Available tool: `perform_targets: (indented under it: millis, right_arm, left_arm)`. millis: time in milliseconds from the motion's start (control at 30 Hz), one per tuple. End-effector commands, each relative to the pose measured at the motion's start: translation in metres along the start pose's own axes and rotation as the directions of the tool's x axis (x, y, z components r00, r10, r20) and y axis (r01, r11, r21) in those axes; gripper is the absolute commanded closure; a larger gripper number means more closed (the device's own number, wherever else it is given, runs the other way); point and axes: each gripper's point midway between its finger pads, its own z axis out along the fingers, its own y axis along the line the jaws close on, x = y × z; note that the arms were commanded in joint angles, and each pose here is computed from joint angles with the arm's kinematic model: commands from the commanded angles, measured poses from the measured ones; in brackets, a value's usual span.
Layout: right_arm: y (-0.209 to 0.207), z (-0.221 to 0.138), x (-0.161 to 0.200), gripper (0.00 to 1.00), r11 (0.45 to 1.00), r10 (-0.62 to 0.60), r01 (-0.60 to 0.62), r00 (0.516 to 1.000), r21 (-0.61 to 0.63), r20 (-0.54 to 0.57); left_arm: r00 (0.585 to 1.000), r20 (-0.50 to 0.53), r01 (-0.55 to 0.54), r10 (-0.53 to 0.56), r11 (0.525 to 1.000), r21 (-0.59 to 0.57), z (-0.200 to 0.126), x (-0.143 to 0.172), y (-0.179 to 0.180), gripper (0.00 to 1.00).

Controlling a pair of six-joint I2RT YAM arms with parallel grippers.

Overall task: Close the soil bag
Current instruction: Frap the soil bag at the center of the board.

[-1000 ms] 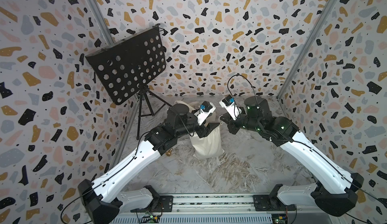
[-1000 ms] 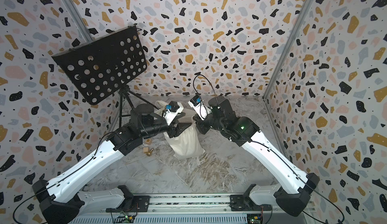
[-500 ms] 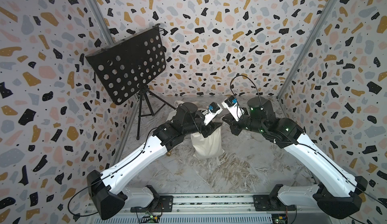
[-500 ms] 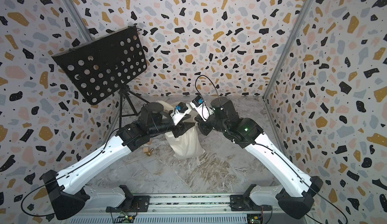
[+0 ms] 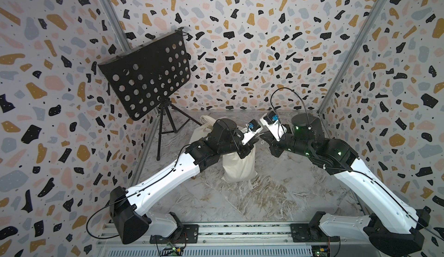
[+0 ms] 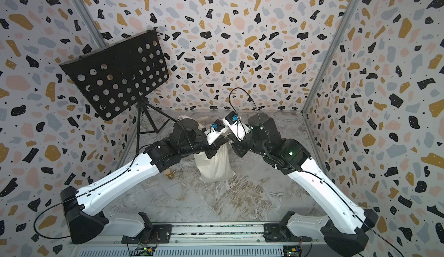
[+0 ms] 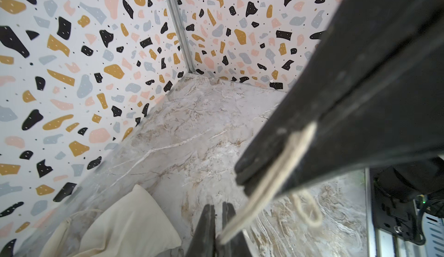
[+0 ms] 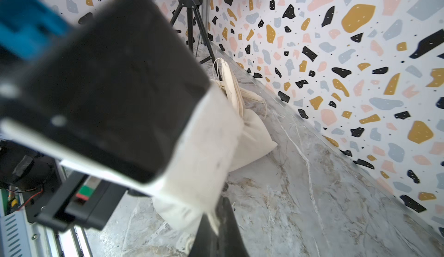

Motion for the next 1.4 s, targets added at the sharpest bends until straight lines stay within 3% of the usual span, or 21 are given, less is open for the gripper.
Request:
perform_targets:
  millis: [0, 233, 400, 533, 800, 933, 1000, 1100, 1167, 1233, 1367]
  right_arm:
    - [-0.021, -0.072, -0.055, 1.0, 0.99, -0.05, 0.014, 0.964, 0.139, 0.262]
    - [-0.049, -0.116, -0.044, 1.0, 0.946, -0.078, -0.024, 0.952, 0.324, 0.297]
    - [-0.065, -0.141, -0.038, 1.0, 0.904, -0.082, -0.067, 0.942, 0.422, 0.324]
    - [-0.075, -0.153, -0.034, 1.0, 0.871, -0.085, -0.09, 0.941, 0.483, 0.327]
    - [-0.093, -0.173, -0.021, 1.0, 0.797, -0.08, -0.131, 0.945, 0.589, 0.318]
    - [-0.082, -0.142, -0.019, 1.0, 0.846, -0.07, -0.095, 0.955, 0.524, 0.287]
    - [-0.076, -0.117, -0.017, 1.0, 0.869, -0.064, -0.071, 0.965, 0.489, 0.255]
    - [-0.065, -0.079, -0.014, 1.0, 0.909, -0.056, -0.04, 0.975, 0.415, 0.216]
    - [-0.052, -0.055, -0.016, 1.0, 0.94, -0.056, -0.02, 0.975, 0.339, 0.214]
    - [-0.041, -0.033, -0.019, 1.0, 0.963, -0.052, -0.008, 0.976, 0.269, 0.213]
    - [-0.025, -0.004, -0.027, 1.0, 0.987, -0.043, 0.012, 0.982, 0.163, 0.187]
  left_arm:
    - [0.969, -0.235, 0.026, -0.078, 0.976, -0.216, 0.007, 0.075, 0.035, 0.95]
    - [0.88, -0.457, -0.108, -0.13, 0.882, -0.458, -0.012, 0.144, 0.078, 0.97]
    - [0.803, -0.569, -0.184, -0.179, 0.832, -0.523, -0.026, 0.186, 0.097, 0.87]
    - [0.744, -0.636, -0.248, -0.205, 0.798, -0.549, -0.036, 0.206, 0.105, 0.78]
    - [0.666, -0.658, -0.264, -0.351, 0.714, -0.648, -0.069, 0.247, 0.137, 0.79]
    - [0.709, -0.599, -0.216, -0.372, 0.694, -0.687, -0.084, 0.24, 0.145, 0.87]
    - [0.744, -0.563, -0.201, -0.36, 0.683, -0.703, -0.091, 0.231, 0.147, 0.86]
    - [0.762, -0.56, -0.235, -0.325, 0.668, -0.706, -0.103, 0.222, 0.151, 0.82]
    - [0.786, -0.54, -0.209, -0.302, 0.692, -0.691, -0.099, 0.218, 0.146, 0.71]
    - [0.834, -0.491, -0.145, -0.25, 0.76, -0.634, -0.084, 0.207, 0.131, 0.6]
    - [0.922, -0.349, -0.031, -0.167, 0.868, -0.495, -0.065, 0.175, 0.097, 0.25]
